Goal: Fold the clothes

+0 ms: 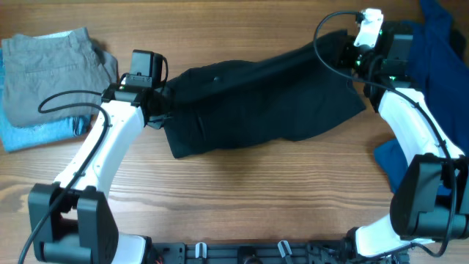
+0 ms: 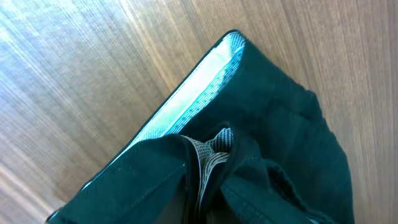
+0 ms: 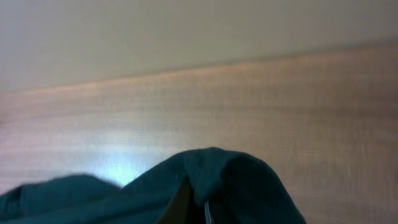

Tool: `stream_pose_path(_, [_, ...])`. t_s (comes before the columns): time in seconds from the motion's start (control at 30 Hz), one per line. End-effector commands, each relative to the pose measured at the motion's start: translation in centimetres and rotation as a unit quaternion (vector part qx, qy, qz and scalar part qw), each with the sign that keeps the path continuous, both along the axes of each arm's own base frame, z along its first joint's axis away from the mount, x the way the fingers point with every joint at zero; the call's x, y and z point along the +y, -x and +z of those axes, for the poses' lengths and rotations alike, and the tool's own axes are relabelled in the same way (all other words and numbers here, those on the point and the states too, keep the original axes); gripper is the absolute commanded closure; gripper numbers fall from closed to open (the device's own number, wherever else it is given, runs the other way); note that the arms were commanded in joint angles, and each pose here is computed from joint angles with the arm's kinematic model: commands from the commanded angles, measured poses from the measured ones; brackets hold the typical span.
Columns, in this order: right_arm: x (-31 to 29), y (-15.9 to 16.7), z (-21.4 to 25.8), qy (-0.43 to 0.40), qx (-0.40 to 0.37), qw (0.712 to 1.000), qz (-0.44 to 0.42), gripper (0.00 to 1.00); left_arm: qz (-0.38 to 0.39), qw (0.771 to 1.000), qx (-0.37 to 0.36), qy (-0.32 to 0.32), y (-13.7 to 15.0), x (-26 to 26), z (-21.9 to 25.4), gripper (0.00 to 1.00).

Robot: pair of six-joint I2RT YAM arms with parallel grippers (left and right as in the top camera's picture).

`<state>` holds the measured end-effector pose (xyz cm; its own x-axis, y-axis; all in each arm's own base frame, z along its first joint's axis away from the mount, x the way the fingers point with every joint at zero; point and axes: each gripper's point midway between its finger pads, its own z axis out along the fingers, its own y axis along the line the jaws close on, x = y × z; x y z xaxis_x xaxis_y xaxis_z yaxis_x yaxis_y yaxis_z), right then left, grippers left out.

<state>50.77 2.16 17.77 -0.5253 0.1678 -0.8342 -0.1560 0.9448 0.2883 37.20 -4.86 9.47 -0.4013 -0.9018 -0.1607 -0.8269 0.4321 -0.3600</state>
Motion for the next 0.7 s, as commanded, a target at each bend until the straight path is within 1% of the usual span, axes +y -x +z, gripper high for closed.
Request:
stream_pose_path(0.0, [-2.5,-2.2,1.6,0.008,-0.040,0.998,-0.055,0.96,0.039,0.998,0.004,-0.054,-0.7,2.7,-1.6,0.95])
stream_pose_path(0.07, [-2.6,-2.8,0.5,-0.003,-0.035,0.997,-0.063,0.96,0.039,0.998,-0.005,-0.053,-1.6,2.6,-2.2,0.94])
stream_pose_path(0.13, [-2.4,-3.2,-0.8,-0.014,-0.026,0.997,-0.066,0.85,0.041,0.998,-0.016,-0.054,-2.5,2.6,-2.5,0.93])
stream_pose_path(0.17, [-2.2,-3.5,-1.5,-0.020,-0.023,0.997,-0.067,0.85,0.044,0.997,-0.020,-0.059,-2.8,2.8,-2.7,0.92])
stream_pose_path(0.23, [-1.5,-4.2,-2.6,-0.020,-0.026,0.998,-0.060,0.80,0.047,0.997,-0.026,-0.064,-3.4,2.9,-3.1,0.87])
stream_pose_path(0.27, [-1.1,-4.5,-2.9,-0.020,-0.030,0.998,-0.056,0.79,0.048,0.996,-0.025,-0.067,-3.4,3.0,-3.3,0.83])
stream_pose_path(0.3, [-0.8,-4.6,-3.0,-0.021,-0.034,0.998,-0.052,0.74,0.048,0.996,-0.025,-0.069,-3.4,3.1,-3.3,0.81])
stream_pose_path(0.33, [-0.5,-4.8,-3.1,-0.021,-0.037,0.998,-0.050,0.72,0.049,0.996,-0.024,-0.071,-3.4,3.1,-3.4,0.78])
stream_pose_path(0.37, [-0.3,-4.9,-3.2,-0.021,-0.038,0.998,-0.048,0.70,0.049,0.996,-0.023,-0.071,-3.4,3.1,-3.4,0.73])
stream_pose_path(0.4, [-0.2,-4.8,-3.3,-0.021,-0.036,0.998,-0.046,0.63,0.042,0.996,-0.023,-0.074,-3.4,3.1,-3.4,0.62])
stream_pose_path(0.43, [-0.1,-4.8,-3.4,-0.022,-0.033,0.998,-0.046,0.55,0.032,0.996,-0.023,-0.078,-3.4,3.1,-3.4,0.47])
stream_pose_path(0.47, [0.0,-4.5,-3.7,-0.023,-0.025,0.999,-0.043,0.54,0.009,0.996,-0.021,-0.084,-3.4,3.0,-3.3,0.30])
stream_pose_path(0.5, [0.0,-4.3,-4.1,-0.023,-0.013,0.999,-0.043,0.54,-0.018,0.996,-0.021,-0.090,-3.5,2.8,-3.2,0.20])
stream_pose_path(0.53, [0.0,-3.7,-4.9,-0.023,0.009,0.999,-0.044,0.54,-0.050,0.993,-0.023,-0.100,-3.6,2.7,-2.9,0.07])
stream_pose_path(0.57, [0.0,-3.2,-5.7,-0.023,0.030,0.998,-0.044,0.54,-0.076,0.991,-0.024,-0.108,-3.7,2.5,-2.7,0.02])
stream_pose_path(0.6, [0.1,-2.1,-7.2,-0.023,0.068,0.996,-0.045,0.54,-0.101,0.988,-0.029,-0.115,-3.9,2.3,-2.3,0.00])
stream_pose_path(0.63, [0.1,-1.2,-8.4,-0.023,0.100,0.994,-0.046,0.54,-0.117,0.985,-0.034,-0.119,-4.1,2.2,-1.9,0.00])
stream_pose_path(0.67, [0.2,0.5,-10.2,-0.022,0.151,0.987,-0.047,0.54,-0.122,0.984,-0.040,-0.123,-4.3,2.4,-1.3,0.00])
